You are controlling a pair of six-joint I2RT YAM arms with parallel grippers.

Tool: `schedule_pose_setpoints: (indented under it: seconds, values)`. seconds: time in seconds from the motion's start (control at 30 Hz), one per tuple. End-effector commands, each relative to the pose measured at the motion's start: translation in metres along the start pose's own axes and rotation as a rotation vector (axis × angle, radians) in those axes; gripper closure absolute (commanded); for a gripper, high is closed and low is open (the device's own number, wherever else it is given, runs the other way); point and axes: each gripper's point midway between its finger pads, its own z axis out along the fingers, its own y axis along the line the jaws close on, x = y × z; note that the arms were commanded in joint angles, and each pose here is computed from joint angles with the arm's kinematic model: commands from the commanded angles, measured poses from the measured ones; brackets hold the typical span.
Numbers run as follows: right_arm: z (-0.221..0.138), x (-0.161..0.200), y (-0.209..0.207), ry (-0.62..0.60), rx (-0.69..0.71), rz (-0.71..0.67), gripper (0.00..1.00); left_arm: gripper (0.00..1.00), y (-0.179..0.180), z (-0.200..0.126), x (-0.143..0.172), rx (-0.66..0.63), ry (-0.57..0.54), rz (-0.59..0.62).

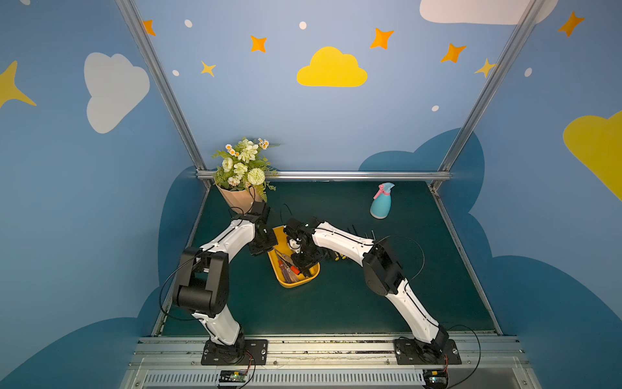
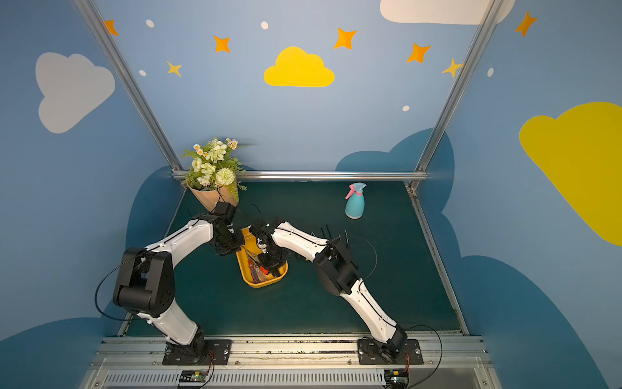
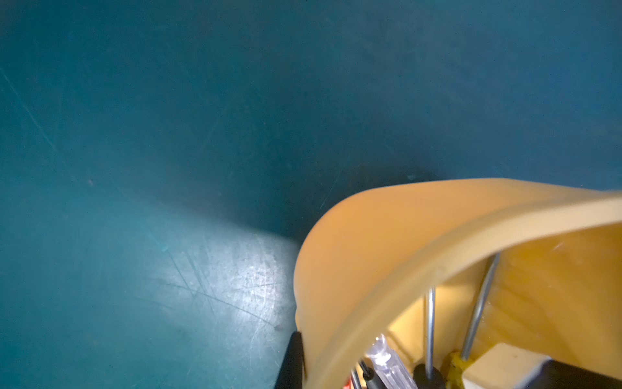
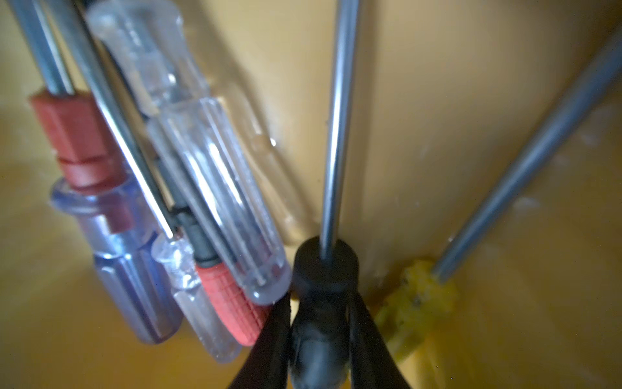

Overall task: Take out the screwdriver from the storage box
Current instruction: Pick up the screwdriver from the storage box.

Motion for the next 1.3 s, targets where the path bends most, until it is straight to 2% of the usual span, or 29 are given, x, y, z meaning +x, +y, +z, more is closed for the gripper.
schedule_pose_setpoints:
  seconds: [0.0,0.23,0.57,0.8,1.03,1.27]
  values:
    - [-0.020,0.003,-0.006,-0.033,0.043,-0.023,0.97,0.97,-0.011,-0.010,-0.008,0.039,-0.014,0.004]
    - [-0.055,-0.005,-0.006,-0.153,0.040,-0.029,1.00,0.97,-0.008,-0.007,-0.006,0.028,-0.007,0.000]
    - [-0.082,-0.009,-0.009,-0.250,0.040,-0.027,1.00,0.98,-0.006,-0.007,-0.006,0.014,-0.008,-0.002]
    - [-0.096,-0.011,-0.022,-0.305,-0.001,0.035,1.00,0.98,0.005,-0.007,-0.003,-0.024,-0.010,0.002]
    - [-0.098,-0.011,-0.045,-0.305,0.011,0.073,1.00,0.97,0.017,-0.010,-0.002,-0.038,-0.018,-0.013]
    - [-0.072,-0.008,-0.063,-0.189,0.047,0.122,1.00,0.98,0.025,-0.016,-0.005,-0.045,-0.031,-0.023]
